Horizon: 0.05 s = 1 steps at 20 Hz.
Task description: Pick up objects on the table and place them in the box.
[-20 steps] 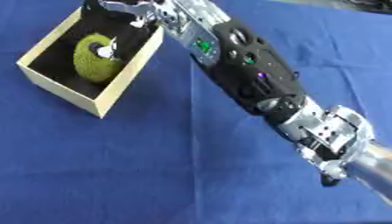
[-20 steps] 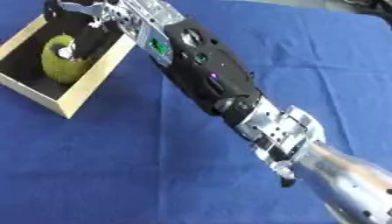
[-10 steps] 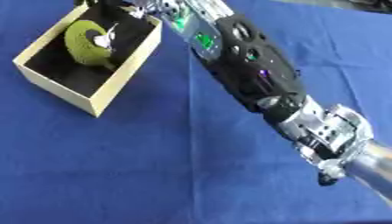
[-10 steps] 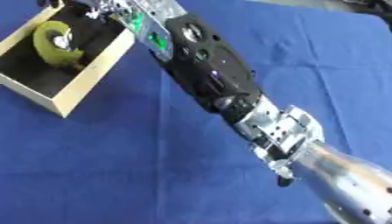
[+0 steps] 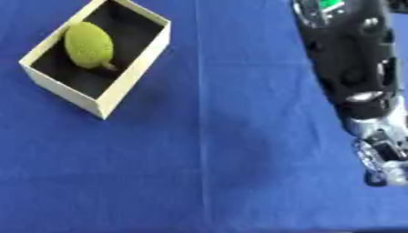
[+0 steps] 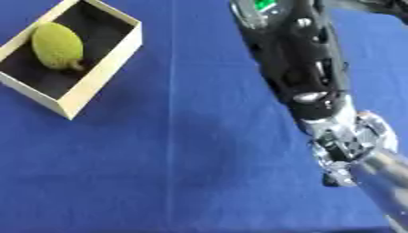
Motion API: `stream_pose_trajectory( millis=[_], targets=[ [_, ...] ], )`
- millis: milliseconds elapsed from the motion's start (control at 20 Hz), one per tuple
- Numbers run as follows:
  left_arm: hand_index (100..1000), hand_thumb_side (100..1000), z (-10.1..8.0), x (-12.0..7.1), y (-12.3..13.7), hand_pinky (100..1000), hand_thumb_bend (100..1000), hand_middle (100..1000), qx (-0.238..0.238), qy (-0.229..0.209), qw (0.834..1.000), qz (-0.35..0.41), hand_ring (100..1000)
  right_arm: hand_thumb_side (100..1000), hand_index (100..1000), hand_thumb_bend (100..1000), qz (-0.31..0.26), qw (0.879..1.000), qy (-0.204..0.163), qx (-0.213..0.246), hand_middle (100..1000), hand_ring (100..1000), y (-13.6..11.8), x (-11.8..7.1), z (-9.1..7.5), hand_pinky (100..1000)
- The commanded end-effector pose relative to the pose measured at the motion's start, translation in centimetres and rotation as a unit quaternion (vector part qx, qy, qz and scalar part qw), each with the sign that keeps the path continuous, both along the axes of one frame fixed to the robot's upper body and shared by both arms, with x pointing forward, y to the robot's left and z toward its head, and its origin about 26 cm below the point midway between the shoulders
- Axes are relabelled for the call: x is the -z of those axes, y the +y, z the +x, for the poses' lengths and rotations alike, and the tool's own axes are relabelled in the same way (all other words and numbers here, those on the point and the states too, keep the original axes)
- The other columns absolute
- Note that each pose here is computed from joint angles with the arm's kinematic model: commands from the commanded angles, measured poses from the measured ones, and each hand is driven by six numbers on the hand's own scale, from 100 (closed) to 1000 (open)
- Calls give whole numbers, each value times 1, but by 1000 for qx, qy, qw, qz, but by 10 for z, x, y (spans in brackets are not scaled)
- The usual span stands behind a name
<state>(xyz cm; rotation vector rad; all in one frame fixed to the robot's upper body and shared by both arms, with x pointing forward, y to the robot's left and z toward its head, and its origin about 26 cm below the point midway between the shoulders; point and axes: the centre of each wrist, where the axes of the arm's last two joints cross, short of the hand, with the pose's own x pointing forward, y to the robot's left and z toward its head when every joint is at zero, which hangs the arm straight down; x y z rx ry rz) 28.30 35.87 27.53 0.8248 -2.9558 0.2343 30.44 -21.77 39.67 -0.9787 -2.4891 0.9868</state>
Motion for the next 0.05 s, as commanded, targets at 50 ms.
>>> stream_pose_trajectory(
  millis=[50],
  targets=[
    [592, 231, -5, -10, 4, 713, 395, 568, -10, -23, 1000, 10, 544, 288, 822, 100, 67, 996, -58, -14, 690, 752, -29, -11, -26, 773]
  ],
)
